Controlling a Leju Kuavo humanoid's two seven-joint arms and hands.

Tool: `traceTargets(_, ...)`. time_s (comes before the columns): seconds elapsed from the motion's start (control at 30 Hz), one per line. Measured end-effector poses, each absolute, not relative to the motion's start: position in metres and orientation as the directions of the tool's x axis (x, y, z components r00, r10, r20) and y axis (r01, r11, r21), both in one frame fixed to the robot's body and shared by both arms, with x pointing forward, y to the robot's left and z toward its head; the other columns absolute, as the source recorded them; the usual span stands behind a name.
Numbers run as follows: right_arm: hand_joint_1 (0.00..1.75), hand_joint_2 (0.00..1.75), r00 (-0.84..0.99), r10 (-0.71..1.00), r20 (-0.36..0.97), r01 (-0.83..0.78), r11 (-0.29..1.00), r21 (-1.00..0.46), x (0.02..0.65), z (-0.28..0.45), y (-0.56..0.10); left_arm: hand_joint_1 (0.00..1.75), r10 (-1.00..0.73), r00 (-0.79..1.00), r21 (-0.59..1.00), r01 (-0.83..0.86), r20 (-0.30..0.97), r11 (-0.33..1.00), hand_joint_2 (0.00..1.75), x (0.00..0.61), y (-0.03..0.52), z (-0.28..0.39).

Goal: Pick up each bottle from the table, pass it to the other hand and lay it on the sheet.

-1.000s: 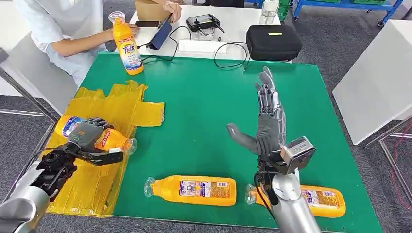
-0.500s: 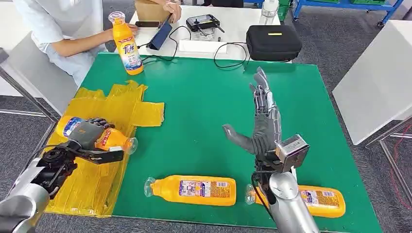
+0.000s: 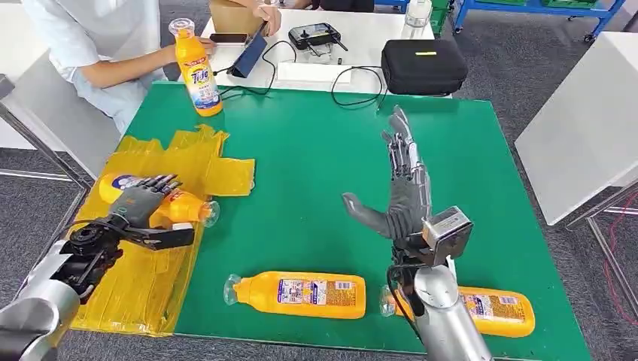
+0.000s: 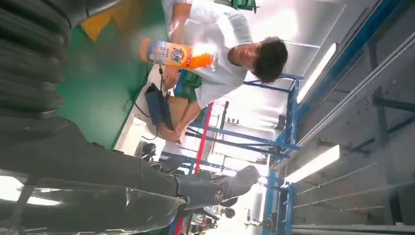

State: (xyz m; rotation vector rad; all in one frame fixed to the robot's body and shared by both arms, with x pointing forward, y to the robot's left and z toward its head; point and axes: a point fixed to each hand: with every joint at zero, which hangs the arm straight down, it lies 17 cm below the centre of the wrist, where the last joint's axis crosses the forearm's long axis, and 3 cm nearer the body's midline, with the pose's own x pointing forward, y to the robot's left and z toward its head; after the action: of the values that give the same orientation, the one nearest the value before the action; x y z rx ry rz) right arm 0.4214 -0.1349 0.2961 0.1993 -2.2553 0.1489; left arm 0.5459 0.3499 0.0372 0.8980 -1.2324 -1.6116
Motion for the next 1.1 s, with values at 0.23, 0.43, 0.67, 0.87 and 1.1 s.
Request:
traceTargets(0.23, 0.0, 1.75, -0.623, -0.091, 0.777, -0.195, 0.98, -0.041, 0.423, 0.293, -0.134, 0.0, -0.938, -0.346, 0.963, 0.247, -0.018, -0.11, 1.75, 0.547, 0.348, 0.036)
traceTargets(0.43, 0.0, 1.75, -0.62, -0.09, 0.779, -0.195, 0.98, -0.042, 0.423, 0.291, -0.134, 0.0, -0.939, -0.344, 0.965, 0.243, -0.01, -0.099, 1.75, 0.548, 0.347, 0.039)
traceTargets(0.67, 0.0, 1.75, -0.618, -0.09, 0.781, -0.195, 0.98, -0.042, 0.423, 0.29, -0.134, 0.0, -0.94, -0.342, 0.973, 0.214, -0.007, -0.085, 1.75, 0.55, 0.346, 0.043)
traceTargets(0.87, 0.0, 1.75, -0.615, -0.092, 0.783, -0.196, 0.98, -0.039, 0.424, 0.289, -0.134, 0.0, -0.941, -0.339, 0.98, 0.19, 0.004, -0.064, 1.75, 0.551, 0.344, 0.047)
traceTargets(1.1, 0.0, 1.75, -0.606, -0.09, 0.791, -0.191, 0.981, -0.035, 0.426, 0.286, -0.137, 0.0, -0.939, -0.344, 0.981, 0.186, 0.01, -0.058, 1.75, 0.552, 0.342, 0.049)
